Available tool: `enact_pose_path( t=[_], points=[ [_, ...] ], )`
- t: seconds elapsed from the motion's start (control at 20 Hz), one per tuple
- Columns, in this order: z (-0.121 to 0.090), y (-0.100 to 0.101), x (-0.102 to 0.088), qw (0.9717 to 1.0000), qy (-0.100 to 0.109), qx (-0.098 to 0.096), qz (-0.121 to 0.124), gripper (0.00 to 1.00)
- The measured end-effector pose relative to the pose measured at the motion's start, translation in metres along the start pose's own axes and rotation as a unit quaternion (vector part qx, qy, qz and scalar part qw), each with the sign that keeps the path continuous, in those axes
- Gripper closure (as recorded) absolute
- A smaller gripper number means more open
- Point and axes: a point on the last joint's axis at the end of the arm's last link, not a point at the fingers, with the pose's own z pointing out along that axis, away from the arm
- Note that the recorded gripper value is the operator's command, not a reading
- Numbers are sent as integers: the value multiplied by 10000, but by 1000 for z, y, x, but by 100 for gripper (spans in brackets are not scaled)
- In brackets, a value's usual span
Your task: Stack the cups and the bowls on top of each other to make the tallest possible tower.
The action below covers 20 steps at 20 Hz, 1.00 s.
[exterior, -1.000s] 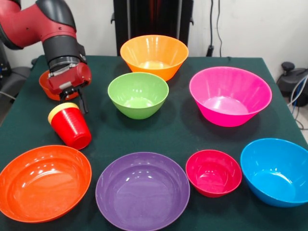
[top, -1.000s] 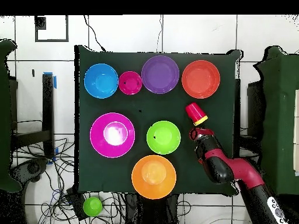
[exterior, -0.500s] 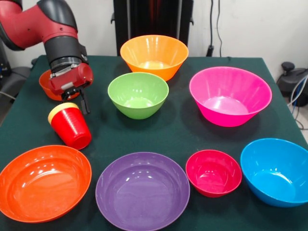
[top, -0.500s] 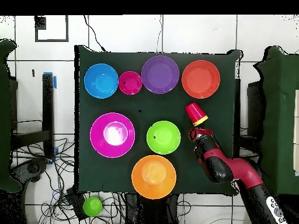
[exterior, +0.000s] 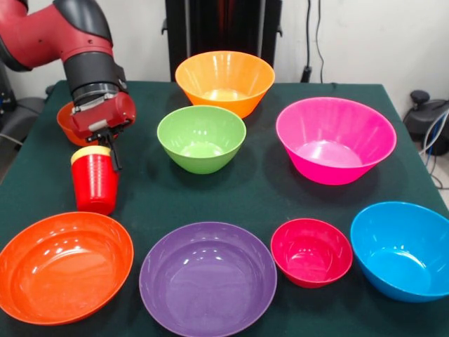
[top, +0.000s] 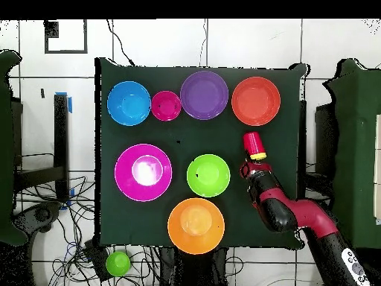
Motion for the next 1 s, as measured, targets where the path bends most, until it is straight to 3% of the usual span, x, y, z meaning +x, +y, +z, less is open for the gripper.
enact_pose_path(
  t=[0.25,0.45,0.6,0.7,0.8,1.0],
  points=[
    [4,6,-4,9981,152,101,-591,100],
    [7,11,-5,9955,199,154,-917,100],
    [9,21,-4,9894,354,220,-1393,100],
    [10,24,-3,9867,448,252,-1542,100],
    [10,32,-7,9799,632,334,-1861,100],
    [9,41,-23,9735,776,471,-2099,100]
  ],
)
